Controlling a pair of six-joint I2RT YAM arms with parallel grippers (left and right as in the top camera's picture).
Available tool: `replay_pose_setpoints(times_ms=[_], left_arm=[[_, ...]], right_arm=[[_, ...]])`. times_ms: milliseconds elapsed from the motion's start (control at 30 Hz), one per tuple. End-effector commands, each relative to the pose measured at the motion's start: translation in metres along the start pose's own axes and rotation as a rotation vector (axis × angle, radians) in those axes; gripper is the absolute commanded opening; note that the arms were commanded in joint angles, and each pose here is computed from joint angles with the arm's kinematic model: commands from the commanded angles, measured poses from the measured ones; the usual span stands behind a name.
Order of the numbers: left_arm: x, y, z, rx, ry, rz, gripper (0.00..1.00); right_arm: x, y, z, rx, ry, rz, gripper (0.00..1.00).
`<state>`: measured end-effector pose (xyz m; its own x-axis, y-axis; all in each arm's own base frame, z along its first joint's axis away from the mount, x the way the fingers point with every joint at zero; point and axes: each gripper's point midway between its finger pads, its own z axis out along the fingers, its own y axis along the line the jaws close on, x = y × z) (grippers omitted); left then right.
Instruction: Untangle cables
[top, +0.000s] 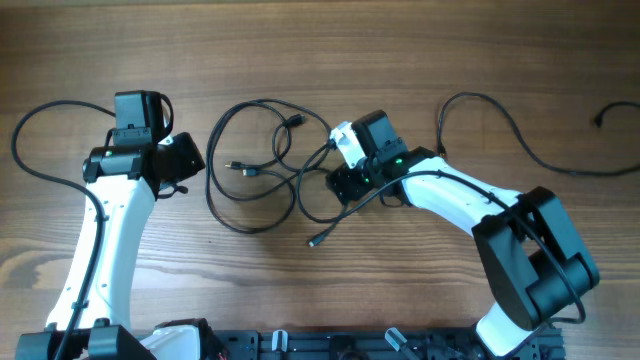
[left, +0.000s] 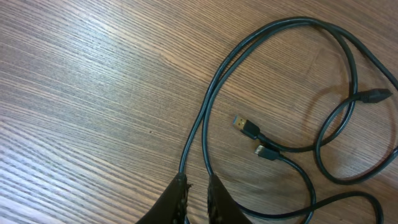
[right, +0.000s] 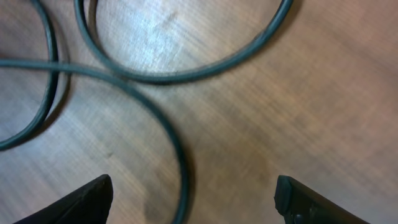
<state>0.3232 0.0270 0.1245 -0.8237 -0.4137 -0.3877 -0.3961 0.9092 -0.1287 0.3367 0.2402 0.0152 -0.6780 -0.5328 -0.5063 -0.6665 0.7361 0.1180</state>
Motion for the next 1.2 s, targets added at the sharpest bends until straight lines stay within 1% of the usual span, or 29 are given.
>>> replay_pose_setpoints(times_ms=[0, 167, 233, 333, 367, 467, 600, 633, 667, 767, 833, 967, 1100, 1167], left_arm=[[0.001, 0.001, 0.004, 0.002, 0.012, -0.011, 0.13], [0.002, -0.001, 0.004, 0.016, 0.018, -0.012, 0.14], [0.002, -0.002, 0.004, 0.019, 0.019, -0.012, 0.13], [0.001, -0.002, 0.004, 0.022, 0.012, -0.012, 0.13], [0.001, -0.002, 0.004, 0.022, 0.012, -0.012, 0.13], [0.001, -0.002, 0.004, 0.022, 0.013, -0.012, 0.13], [0.001, -0.002, 0.004, 0.022, 0.012, -0.012, 0.13], [0.001, -0.002, 0.004, 0.022, 0.013, -0.012, 0.13], [0.001, -0.002, 0.004, 0.022, 0.012, -0.012, 0.13], [0.001, -0.002, 0.004, 0.022, 0.013, -0.012, 0.13], [0.001, -0.002, 0.004, 0.022, 0.013, -0.012, 0.13], [0.002, -0.002, 0.004, 0.020, 0.016, -0.012, 0.12], [0.003, -0.004, 0.004, 0.032, 0.025, -0.012, 0.08], [0.005, -0.010, 0.004, 0.066, 0.036, -0.012, 0.10]], right_arm=[[0.006, -0.011, 0.013, 0.048, 0.012, -0.089, 0.84], [0.020, -0.008, 0.032, 0.027, 0.057, -0.224, 0.82], [0.020, -0.005, 0.034, 0.022, 0.056, -0.265, 0.81], [0.013, 0.013, 0.037, -0.044, 0.014, -0.385, 0.66], [0.010, 0.019, 0.037, -0.068, -0.003, -0.432, 0.59], [0.002, 0.029, 0.038, -0.089, -0.043, -0.488, 0.54], [0.004, 0.033, 0.041, -0.096, -0.040, -0.496, 0.51], [0.007, 0.033, 0.044, -0.099, -0.030, -0.491, 0.38], [0.012, 0.032, 0.048, -0.104, -0.013, -0.468, 0.26], [0.023, 0.031, 0.056, -0.112, 0.023, -0.382, 0.07], [0.026, 0.031, 0.058, -0.111, 0.036, -0.316, 0.04], [0.018, 0.020, 0.050, -0.039, 0.035, -0.244, 0.04], [-0.010, 0.010, 0.010, 0.058, -0.027, -0.255, 0.04], [-0.040, 0.008, -0.028, 0.119, -0.128, -0.237, 0.04]])
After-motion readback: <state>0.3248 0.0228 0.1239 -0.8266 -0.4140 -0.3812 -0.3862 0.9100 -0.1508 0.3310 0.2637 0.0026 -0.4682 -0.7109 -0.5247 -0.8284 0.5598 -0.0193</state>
